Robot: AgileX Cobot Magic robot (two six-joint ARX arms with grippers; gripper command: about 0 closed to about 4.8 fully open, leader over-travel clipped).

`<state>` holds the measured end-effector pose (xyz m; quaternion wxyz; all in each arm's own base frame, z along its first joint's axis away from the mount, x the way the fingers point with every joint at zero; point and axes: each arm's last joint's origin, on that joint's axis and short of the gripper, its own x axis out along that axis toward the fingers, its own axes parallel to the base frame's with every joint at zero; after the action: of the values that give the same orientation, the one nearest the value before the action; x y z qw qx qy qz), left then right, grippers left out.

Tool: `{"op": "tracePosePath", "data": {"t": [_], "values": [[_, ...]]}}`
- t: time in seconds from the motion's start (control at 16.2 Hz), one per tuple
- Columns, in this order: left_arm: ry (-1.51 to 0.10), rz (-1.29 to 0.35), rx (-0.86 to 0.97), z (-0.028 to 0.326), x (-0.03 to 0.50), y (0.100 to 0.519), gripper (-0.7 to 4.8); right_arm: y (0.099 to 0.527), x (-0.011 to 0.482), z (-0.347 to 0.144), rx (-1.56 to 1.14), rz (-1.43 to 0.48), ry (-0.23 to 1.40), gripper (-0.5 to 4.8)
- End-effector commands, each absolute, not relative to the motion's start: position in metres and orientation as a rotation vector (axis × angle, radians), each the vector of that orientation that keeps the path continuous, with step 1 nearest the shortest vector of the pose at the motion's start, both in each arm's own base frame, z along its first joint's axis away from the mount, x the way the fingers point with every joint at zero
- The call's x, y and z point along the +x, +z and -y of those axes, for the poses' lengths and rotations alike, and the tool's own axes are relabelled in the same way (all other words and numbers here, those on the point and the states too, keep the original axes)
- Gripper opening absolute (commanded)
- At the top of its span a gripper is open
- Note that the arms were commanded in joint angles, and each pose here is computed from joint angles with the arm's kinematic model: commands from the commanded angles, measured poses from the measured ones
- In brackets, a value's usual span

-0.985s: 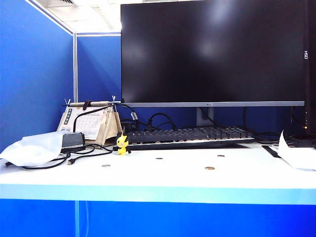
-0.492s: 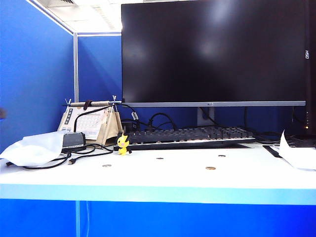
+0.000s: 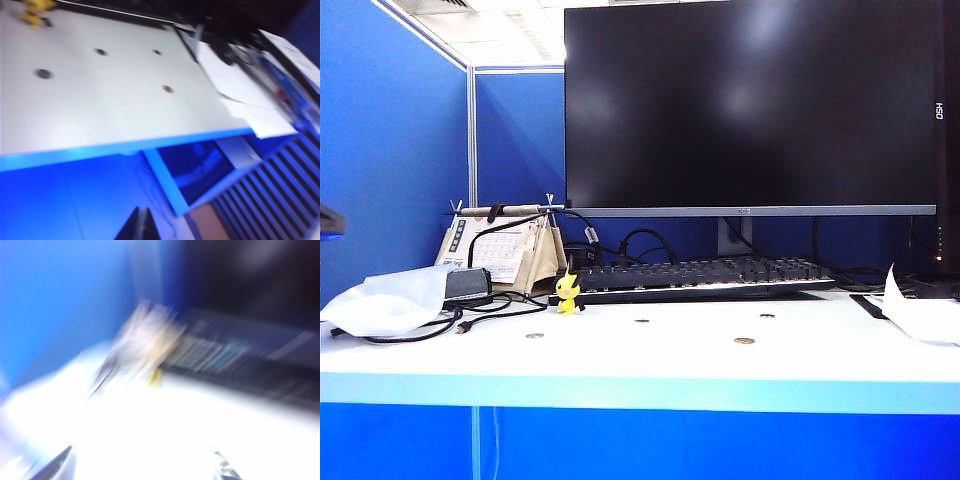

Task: Pick up the doll and place it on the similarly colored coin.

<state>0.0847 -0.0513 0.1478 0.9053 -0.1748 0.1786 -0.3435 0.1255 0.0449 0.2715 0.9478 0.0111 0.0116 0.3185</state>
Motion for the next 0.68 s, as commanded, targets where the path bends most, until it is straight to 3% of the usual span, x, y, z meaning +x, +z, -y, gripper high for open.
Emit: {"op": "tracePosePath", "data": {"t": [0.06, 0.25, 0.68], "values": [[-0.735, -0.386, -0.365, 0.052, 0.084, 0.147, -0.05, 0.252, 0.155, -0.054, -0.010, -0.150, 0.710, 3.93], [-0.869, -0.346, -0.304, 0.054, 0.082, 0.152, -0.05, 0.252, 0.161, -0.056, -0.011, -0.136, 0.707, 3.93], [-0.792, -0.161, -0.360, 0.052, 0.084, 0.177, -0.05, 0.250, 0.163, -0.050, 0.056, -0.174, 0.672, 3.92]]}}
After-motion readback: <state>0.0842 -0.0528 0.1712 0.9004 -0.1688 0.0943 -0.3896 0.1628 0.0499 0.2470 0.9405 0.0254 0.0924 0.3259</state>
